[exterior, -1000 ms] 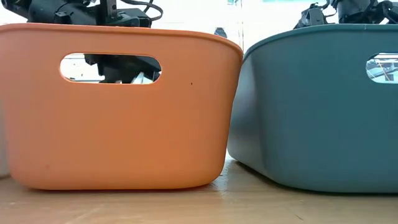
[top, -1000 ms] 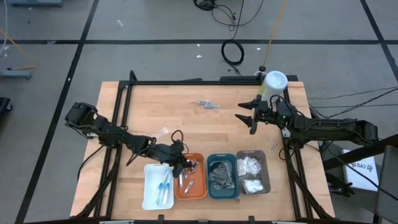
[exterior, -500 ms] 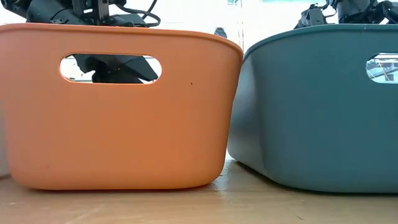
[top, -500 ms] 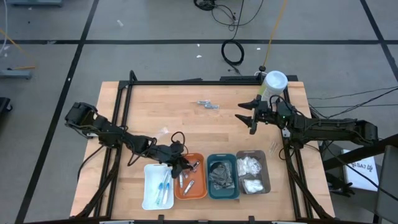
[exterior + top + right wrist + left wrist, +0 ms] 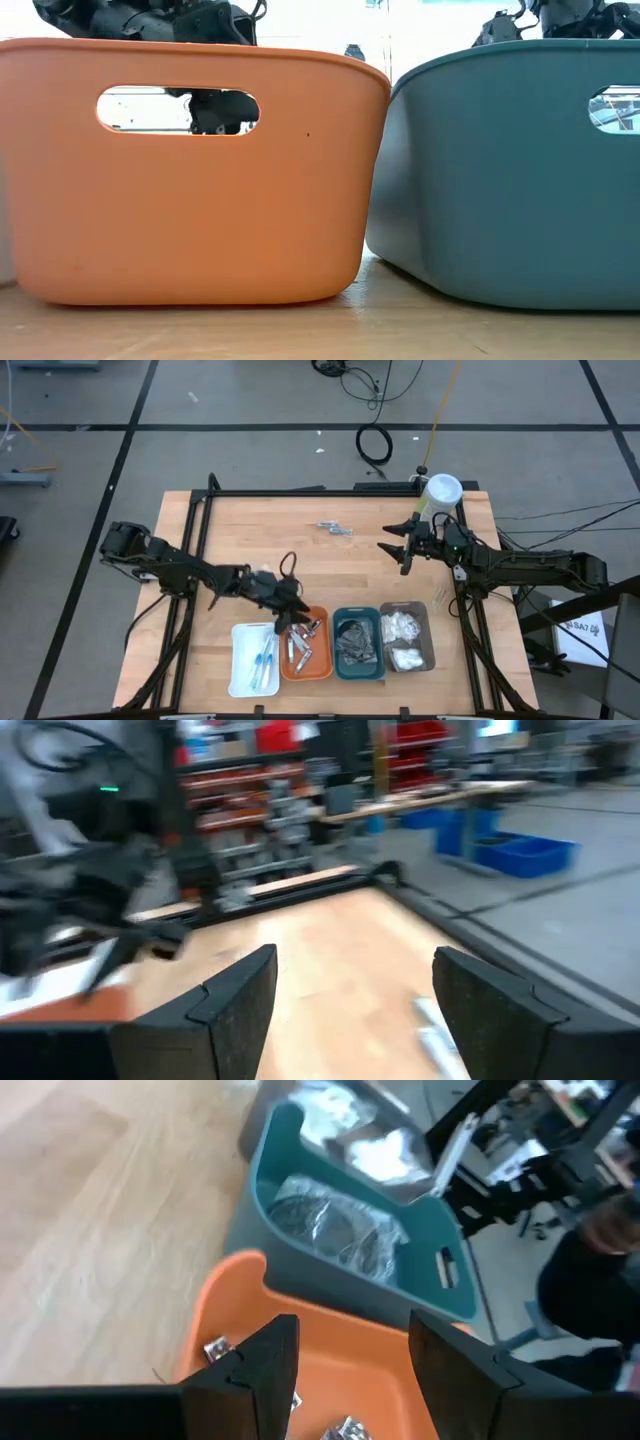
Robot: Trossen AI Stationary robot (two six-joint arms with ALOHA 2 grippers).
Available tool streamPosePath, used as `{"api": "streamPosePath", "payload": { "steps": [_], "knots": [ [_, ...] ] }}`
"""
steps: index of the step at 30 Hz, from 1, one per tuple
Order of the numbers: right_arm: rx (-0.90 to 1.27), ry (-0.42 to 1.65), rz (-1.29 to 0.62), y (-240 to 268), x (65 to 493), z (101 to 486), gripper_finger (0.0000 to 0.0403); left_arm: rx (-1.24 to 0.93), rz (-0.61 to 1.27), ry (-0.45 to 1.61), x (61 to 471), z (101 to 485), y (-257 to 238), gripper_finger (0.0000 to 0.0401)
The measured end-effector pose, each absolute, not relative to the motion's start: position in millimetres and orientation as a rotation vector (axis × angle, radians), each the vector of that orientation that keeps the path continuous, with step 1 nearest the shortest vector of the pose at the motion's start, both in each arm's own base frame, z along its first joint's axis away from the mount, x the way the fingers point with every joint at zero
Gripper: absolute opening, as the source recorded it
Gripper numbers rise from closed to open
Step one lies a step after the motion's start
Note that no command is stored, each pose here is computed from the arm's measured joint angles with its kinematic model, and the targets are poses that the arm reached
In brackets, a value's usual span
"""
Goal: Pick & Place Travel size toiletries
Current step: Put the silver nail cutter into the orange bin
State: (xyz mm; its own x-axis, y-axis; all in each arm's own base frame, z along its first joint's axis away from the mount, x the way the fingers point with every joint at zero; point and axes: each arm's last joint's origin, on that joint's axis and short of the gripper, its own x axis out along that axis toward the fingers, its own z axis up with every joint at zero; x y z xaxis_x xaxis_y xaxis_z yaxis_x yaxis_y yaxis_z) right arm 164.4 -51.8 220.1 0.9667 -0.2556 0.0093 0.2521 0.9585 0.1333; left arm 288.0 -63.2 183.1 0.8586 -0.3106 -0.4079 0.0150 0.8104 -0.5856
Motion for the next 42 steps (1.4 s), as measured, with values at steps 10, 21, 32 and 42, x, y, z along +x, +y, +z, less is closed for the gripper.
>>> {"api": "streamPosePath", "payload": {
  "steps": [10, 21, 32, 42],
  "knots": [
    [0.109, 0.125, -0.401, -66.6, 197.4, 212.2, 0.0253, -0.450, -0.137, 0.337, 268.9, 231.5, -6.7, 0.0189],
    [0.026, 0.696, -0.390, -132.8, 292.5, 177.4, 0.0253, -0.206, 0.225, 0.245, 263.8, 239.3, 30.3, 0.0189],
    [0.059, 0.888, -0.366, -181.9, 333.8, 127.8, 0.0253, -0.200, 0.261, 0.329, 271.3, 220.8, 33.4, 0.0189],
    [0.154, 1.010, -0.284, -183.1, 323.6, 119.4, 0.0234, -0.170, 0.273, 0.347, 272.0, 217.9, 34.2, 0.0189]
  ]
}}
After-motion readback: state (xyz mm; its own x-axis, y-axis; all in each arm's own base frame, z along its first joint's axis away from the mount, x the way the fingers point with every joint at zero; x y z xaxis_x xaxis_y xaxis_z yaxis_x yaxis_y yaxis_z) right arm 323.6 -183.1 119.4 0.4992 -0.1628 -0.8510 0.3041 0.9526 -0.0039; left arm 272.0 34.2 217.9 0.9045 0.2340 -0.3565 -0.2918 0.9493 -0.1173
